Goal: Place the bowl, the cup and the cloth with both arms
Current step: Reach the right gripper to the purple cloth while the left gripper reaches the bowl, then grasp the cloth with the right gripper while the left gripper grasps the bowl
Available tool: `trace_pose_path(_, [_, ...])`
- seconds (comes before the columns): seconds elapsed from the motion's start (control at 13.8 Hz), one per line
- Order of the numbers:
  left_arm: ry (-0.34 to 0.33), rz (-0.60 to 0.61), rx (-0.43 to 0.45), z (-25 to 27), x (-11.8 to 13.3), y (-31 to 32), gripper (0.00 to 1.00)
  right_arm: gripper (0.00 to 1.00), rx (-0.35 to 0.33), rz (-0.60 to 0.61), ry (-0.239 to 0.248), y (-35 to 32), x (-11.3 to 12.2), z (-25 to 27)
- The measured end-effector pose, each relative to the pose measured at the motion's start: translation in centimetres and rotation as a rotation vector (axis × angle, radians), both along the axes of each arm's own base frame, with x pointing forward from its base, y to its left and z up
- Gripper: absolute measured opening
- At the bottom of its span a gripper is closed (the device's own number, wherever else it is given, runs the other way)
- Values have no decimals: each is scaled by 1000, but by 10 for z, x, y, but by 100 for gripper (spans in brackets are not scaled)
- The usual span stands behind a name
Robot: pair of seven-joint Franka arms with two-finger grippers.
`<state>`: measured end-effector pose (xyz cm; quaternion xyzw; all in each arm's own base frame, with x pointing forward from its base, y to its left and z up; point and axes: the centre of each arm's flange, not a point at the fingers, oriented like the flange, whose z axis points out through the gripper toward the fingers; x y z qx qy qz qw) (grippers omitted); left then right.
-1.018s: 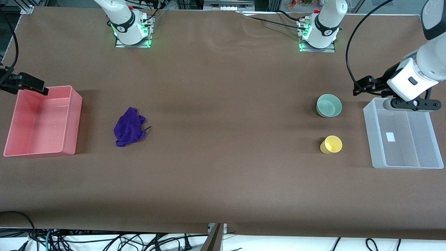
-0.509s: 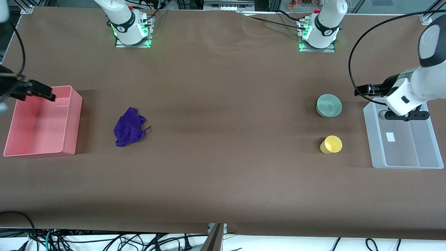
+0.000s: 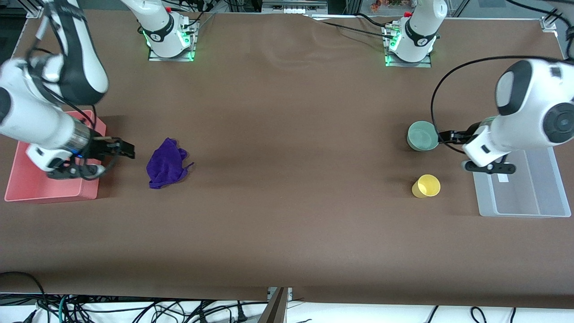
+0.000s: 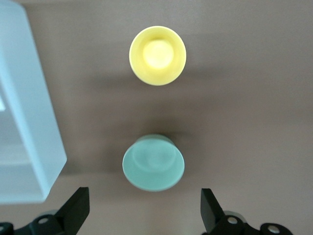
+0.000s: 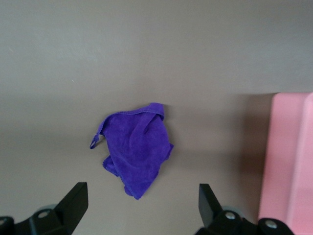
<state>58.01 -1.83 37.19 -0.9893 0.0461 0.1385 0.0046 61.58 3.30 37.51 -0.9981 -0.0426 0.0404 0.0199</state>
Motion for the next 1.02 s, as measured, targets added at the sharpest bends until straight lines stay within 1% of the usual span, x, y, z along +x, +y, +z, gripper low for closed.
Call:
trace_pose_path(0.07, [-11,-39,11,-20,-6,1,100,100,4,3,5,3,3,-19])
trace_pose_path(0.22, [-47,-110,15,-62,-21,2,100,100,11,6,-10,7,4,-55])
trace_pose_path(0.36, [-90,-206,-4,-103,-43,4,100,100,16,3,-40,8,-7,-94])
trace_pose_path(0.44, [-103,-269,-23,-121,-55,8,100,100,17,2,-46,8,-16,-113])
trace_pose_path(0.58, [-93,-398,-63,-142,-74,22,100,100,18,2,-28,8,-32,-141])
trace_pose_path(0.73, [-82,-490,-93,-151,-84,35,100,100,18,3,-8,8,-39,-155])
trace_pose_path(0.87, [-99,-552,-107,-161,-94,36,100,100,18,3,2,8,-42,-160])
trace_pose_path(1.02, [-131,-627,-101,-177,-109,27,100,96,20,2,8,8,-43,-168])
